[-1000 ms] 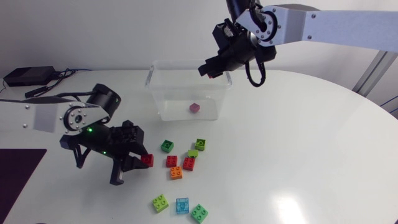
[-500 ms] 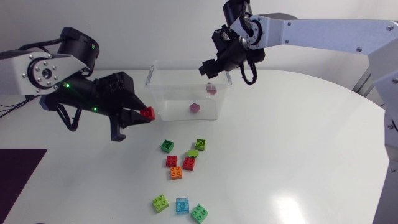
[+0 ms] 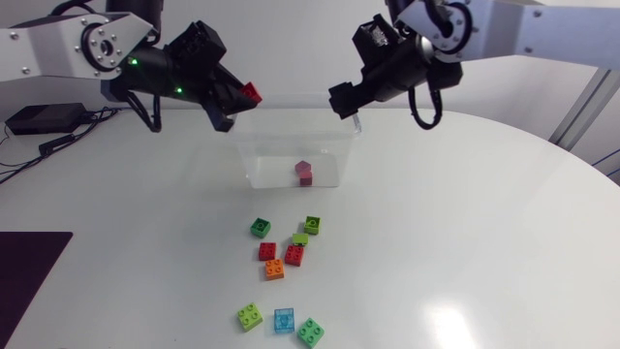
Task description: Place the duplo bricks in the container
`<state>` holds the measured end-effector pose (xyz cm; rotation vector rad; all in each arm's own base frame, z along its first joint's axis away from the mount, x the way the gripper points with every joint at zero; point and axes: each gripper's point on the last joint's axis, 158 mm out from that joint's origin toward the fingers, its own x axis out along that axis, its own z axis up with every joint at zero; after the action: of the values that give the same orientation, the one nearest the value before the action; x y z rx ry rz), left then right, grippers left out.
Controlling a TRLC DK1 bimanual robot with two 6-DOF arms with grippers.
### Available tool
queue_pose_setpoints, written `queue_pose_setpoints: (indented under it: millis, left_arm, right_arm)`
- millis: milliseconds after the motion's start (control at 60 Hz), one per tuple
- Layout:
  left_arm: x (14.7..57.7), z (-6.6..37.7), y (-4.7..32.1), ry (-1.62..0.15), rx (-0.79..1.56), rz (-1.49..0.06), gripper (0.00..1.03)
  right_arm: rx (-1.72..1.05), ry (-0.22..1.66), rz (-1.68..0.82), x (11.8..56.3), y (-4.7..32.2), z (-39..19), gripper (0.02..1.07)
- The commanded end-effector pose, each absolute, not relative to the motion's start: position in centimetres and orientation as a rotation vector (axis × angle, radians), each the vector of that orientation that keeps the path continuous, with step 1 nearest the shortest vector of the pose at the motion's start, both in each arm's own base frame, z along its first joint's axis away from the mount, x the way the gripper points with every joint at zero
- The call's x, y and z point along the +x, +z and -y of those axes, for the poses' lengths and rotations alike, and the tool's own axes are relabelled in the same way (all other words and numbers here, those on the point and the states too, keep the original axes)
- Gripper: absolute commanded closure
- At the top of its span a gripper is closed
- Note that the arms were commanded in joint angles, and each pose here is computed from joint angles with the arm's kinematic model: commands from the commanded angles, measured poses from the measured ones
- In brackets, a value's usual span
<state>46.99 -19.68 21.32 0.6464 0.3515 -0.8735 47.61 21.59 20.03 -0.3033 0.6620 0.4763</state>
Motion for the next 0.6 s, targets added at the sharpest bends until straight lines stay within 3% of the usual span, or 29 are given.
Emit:
queue_pose_setpoints:
  millis: [0, 433, 533, 583]
  left_arm:
    - [48.6, 21.0, 20.5, -0.889, 0.605, -0.368, 0.75]
    - [55.7, 21.9, 18.3, -0.798, 0.538, -0.387, 0.72]
    - [56.7, 21.7, 18.2, -0.776, 0.484, -0.404, 0.7]
    - [56.9, 21.6, 18.1, -0.768, 0.456, -0.415, 0.63]
  right_arm:
    - [-0.34, 0.529, -0.673, 44.7, 19.1, -22.0, 0.12]
    - [-0.436, 0.704, -0.778, 35.0, 12.7, -24.7, 0.12]
    - [-0.456, 0.737, -0.794, 34.0, 11.3, -25.1, 0.12]
    - [-0.465, 0.749, -0.799, 33.6, 10.9, -25.3, 0.12]
